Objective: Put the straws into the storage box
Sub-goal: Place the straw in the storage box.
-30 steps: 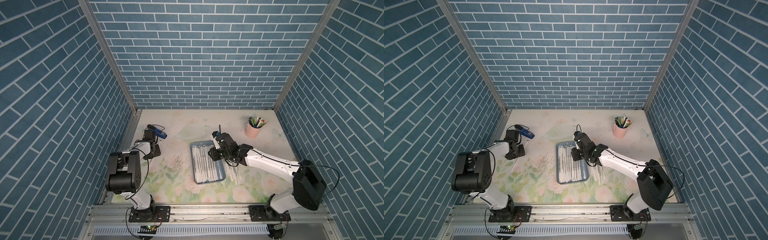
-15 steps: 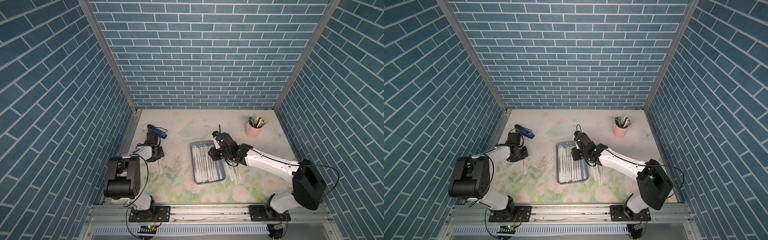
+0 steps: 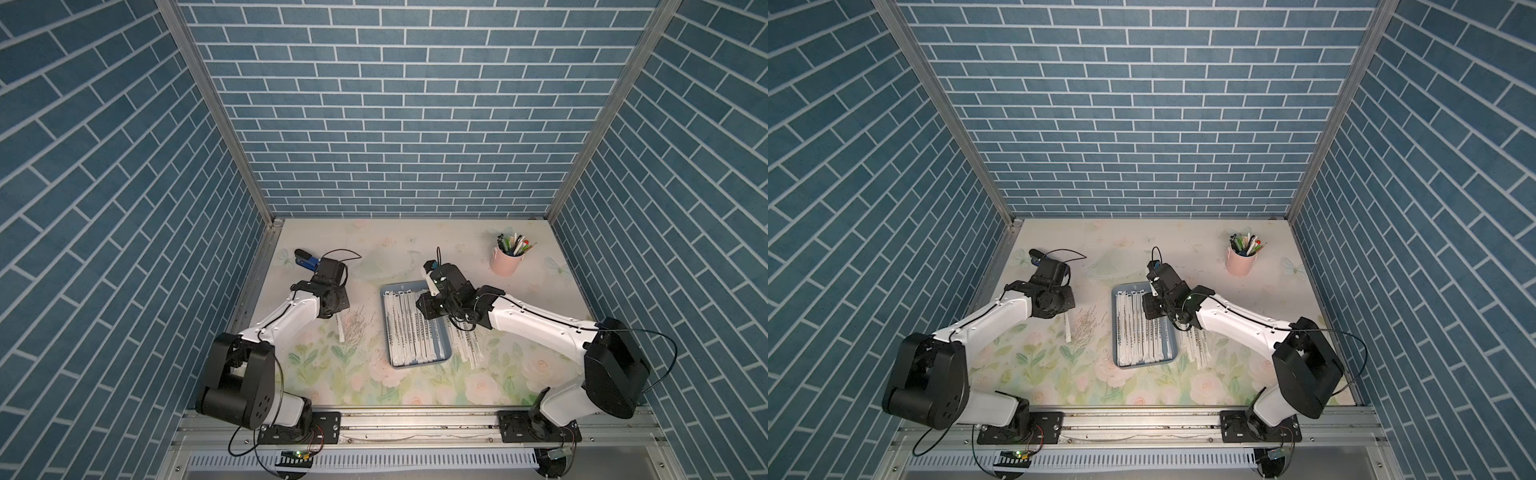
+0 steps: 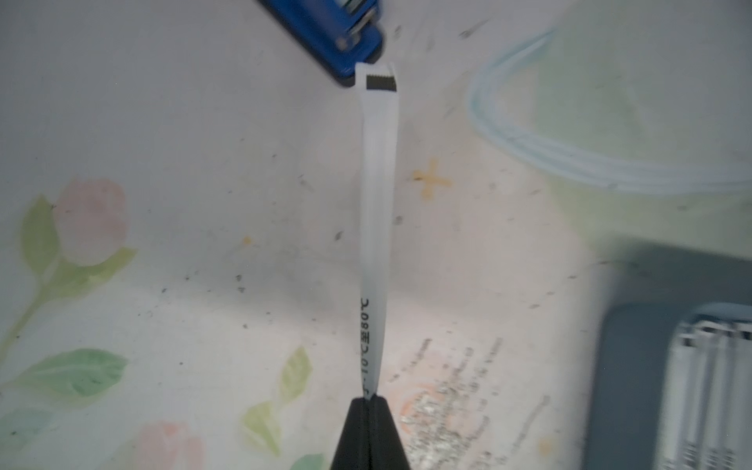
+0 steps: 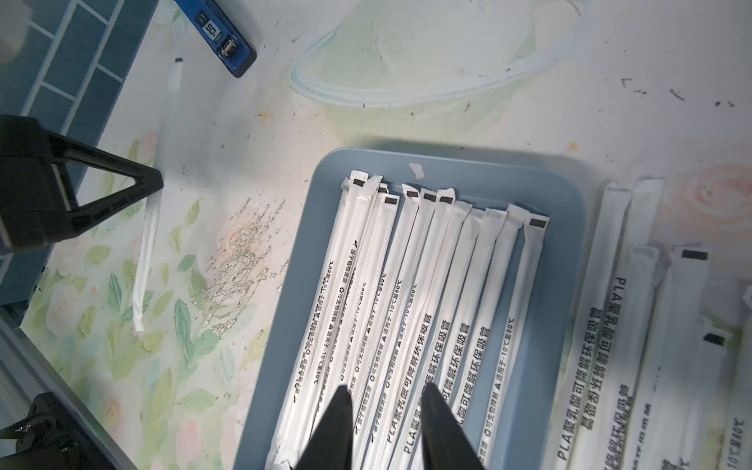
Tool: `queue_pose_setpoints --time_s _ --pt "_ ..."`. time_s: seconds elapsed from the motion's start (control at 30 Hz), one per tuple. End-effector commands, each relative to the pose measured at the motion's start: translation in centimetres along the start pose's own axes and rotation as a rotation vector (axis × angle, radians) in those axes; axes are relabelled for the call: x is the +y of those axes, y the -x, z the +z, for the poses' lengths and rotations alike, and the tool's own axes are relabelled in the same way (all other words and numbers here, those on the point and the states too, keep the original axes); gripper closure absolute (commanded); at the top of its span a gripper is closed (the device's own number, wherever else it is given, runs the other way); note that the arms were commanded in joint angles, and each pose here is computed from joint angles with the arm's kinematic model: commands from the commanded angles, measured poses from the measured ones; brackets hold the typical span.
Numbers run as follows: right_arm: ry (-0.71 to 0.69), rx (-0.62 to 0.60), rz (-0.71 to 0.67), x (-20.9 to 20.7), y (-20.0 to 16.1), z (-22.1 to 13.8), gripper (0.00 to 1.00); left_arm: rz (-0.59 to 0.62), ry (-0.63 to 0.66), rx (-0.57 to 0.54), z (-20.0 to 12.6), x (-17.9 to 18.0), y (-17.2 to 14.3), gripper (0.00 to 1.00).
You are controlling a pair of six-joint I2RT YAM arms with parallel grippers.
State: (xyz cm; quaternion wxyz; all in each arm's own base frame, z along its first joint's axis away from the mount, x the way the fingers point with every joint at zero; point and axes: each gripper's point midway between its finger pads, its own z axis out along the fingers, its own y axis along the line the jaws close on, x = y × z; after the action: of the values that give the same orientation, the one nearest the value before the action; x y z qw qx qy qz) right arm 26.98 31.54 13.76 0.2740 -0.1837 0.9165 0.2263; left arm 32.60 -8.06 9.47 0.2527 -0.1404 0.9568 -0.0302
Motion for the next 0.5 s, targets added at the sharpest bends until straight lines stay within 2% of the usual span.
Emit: queue_pose_setpoints --time_s 0.0,0.13,0.27,0.47 --pt "-0.054 -0.024 0.004 -1.2 1.3 -0.6 0.69 -0.064 -0.033 -0.047 -3.1 -3.5 -0.4 1.0" --pt "-0.092 -0.046 0.031 -2.8 2.2 -1.2 0.69 -0.046 -0.151 -0.06 -5.2 -10.0 -2.9 1.0" --pt "-0.123 -0.054 0.048 -4.2 2.6 -1.6 0.69 0.006 -0.211 -0.037 -5.0 -15.2 -6.1 1.0" --pt "-0.146 -0.054 0.068 -5.3 2.5 -2.2 0.69 0.045 -0.196 0.003 -2.0 -17.2 -8.6 1.0"
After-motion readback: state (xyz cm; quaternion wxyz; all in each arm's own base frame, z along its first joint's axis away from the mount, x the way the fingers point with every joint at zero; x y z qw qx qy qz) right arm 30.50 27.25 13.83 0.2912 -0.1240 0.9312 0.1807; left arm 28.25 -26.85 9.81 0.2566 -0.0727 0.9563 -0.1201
